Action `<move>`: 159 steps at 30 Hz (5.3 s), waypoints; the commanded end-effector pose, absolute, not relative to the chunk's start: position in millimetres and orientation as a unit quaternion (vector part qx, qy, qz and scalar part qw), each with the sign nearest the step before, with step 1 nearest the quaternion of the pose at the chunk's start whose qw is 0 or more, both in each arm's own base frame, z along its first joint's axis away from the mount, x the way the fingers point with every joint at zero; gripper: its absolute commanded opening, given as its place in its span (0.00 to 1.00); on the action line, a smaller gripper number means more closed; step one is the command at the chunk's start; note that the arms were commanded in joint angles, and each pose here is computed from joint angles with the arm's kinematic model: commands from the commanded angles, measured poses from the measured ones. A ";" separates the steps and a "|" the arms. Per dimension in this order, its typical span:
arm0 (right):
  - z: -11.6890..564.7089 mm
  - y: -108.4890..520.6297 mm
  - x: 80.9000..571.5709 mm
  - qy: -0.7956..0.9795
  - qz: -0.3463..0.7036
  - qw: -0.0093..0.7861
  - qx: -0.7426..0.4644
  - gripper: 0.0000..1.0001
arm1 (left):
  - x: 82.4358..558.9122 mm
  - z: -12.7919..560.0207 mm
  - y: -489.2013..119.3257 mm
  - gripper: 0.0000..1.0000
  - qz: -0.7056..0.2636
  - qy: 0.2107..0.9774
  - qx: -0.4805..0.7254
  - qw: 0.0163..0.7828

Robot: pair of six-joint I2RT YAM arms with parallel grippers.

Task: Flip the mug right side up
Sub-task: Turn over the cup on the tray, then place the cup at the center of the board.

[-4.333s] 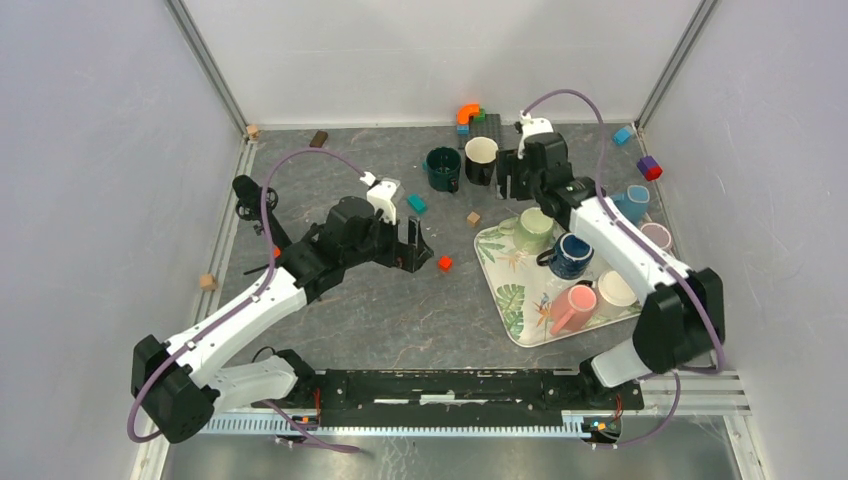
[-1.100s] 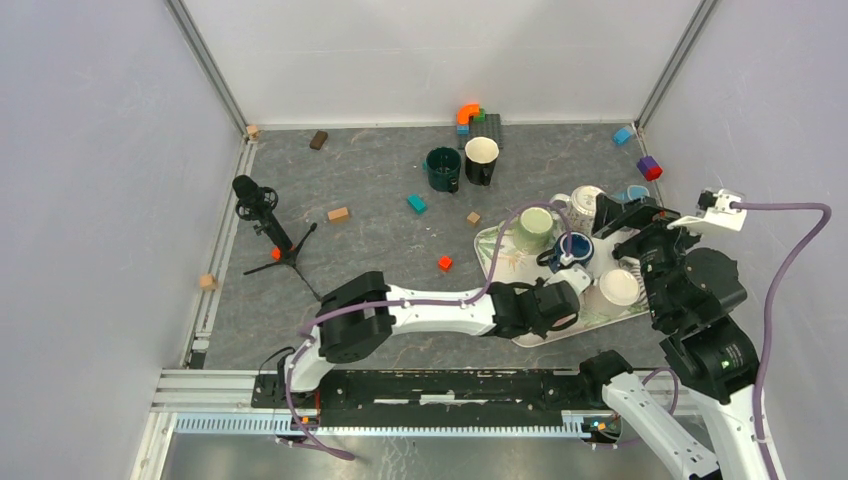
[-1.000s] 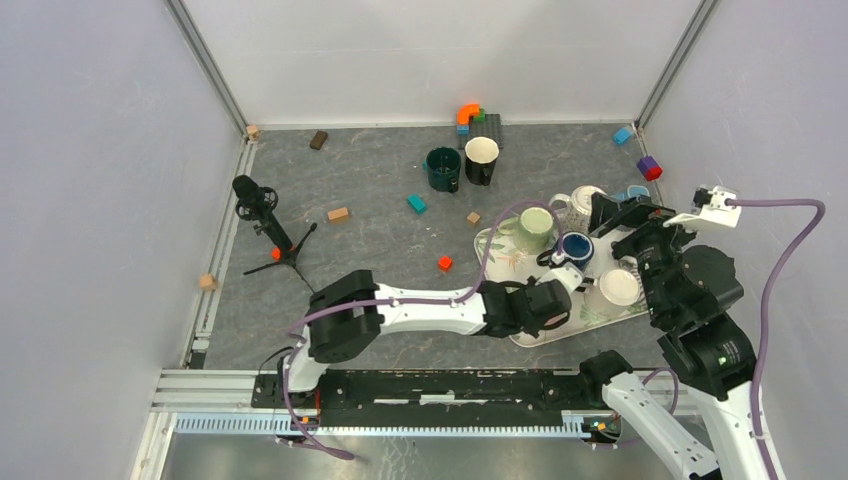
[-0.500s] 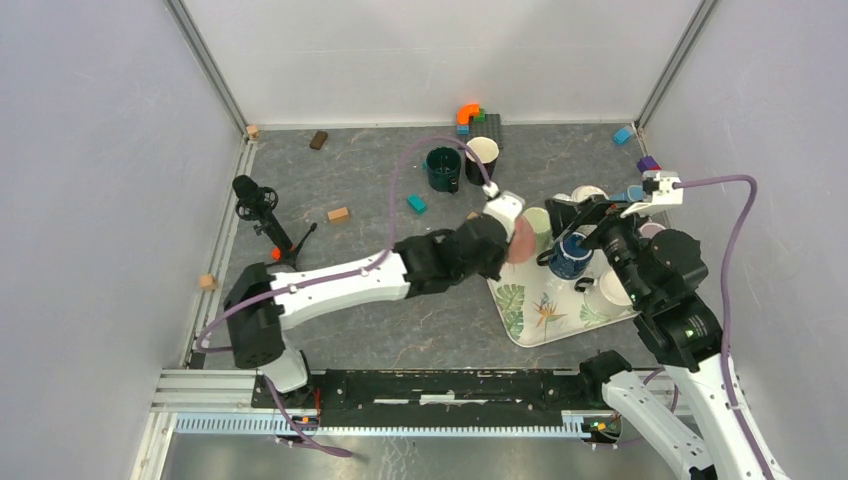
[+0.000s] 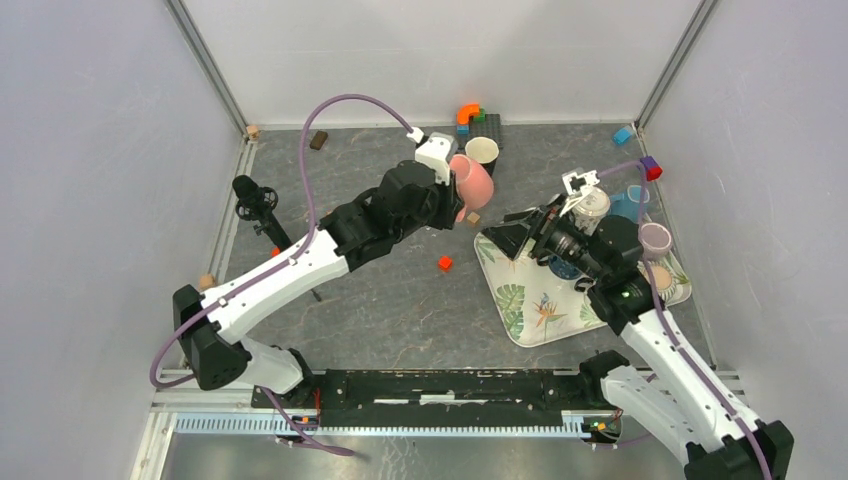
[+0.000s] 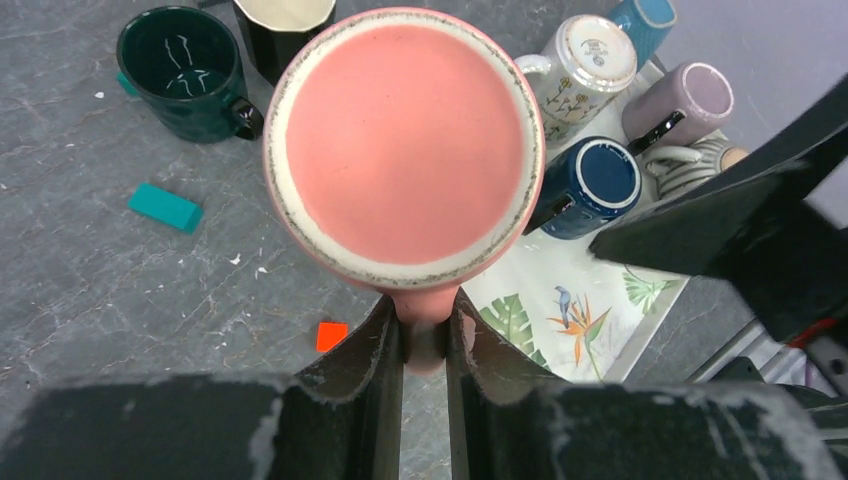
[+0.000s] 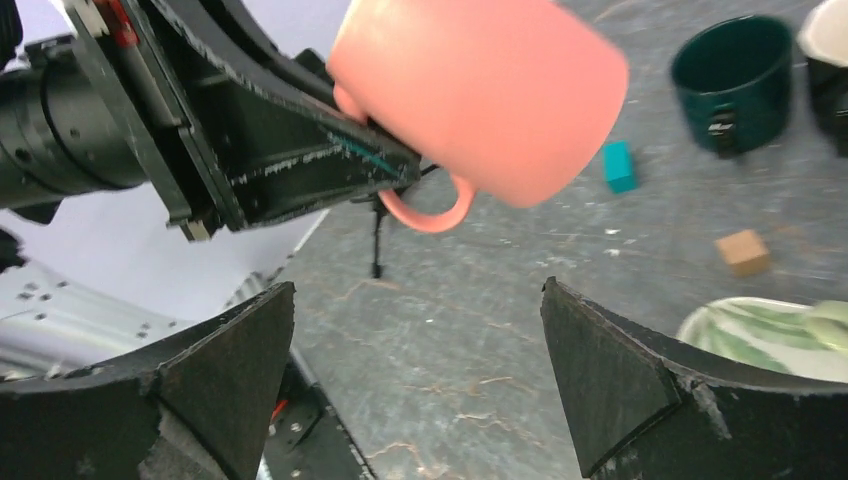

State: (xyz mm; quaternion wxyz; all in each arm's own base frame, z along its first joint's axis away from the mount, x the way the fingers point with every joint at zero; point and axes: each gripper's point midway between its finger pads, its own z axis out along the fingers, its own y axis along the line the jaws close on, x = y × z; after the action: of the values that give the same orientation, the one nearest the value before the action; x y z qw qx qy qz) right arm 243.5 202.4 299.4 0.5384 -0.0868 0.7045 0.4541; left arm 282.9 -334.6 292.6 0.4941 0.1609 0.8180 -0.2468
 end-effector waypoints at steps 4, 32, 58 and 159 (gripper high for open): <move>331.1 229.1 223.1 0.616 0.573 0.525 -0.126 0.98 | 276.2 407.0 -327.0 0.02 -0.338 0.734 0.141 0.572; 383.2 234.8 218.2 0.453 0.739 0.494 -0.066 0.91 | 247.6 462.3 -353.1 0.02 -0.529 0.645 0.119 0.538; 398.6 239.7 220.5 0.439 0.752 0.487 -0.068 0.17 | 230.8 448.9 -358.6 0.02 -0.586 0.617 0.133 0.508; 135.4 314.4 418.9 0.903 0.076 0.346 -0.242 0.00 | 212.8 322.8 -161.1 1.00 -0.233 0.748 0.082 0.616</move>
State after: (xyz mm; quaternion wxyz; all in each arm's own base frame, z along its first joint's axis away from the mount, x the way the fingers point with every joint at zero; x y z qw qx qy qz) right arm 405.5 305.0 78.9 0.2769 -0.2520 0.9254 0.0592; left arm 210.6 -157.8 316.9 0.6031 0.0636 0.7597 -0.2347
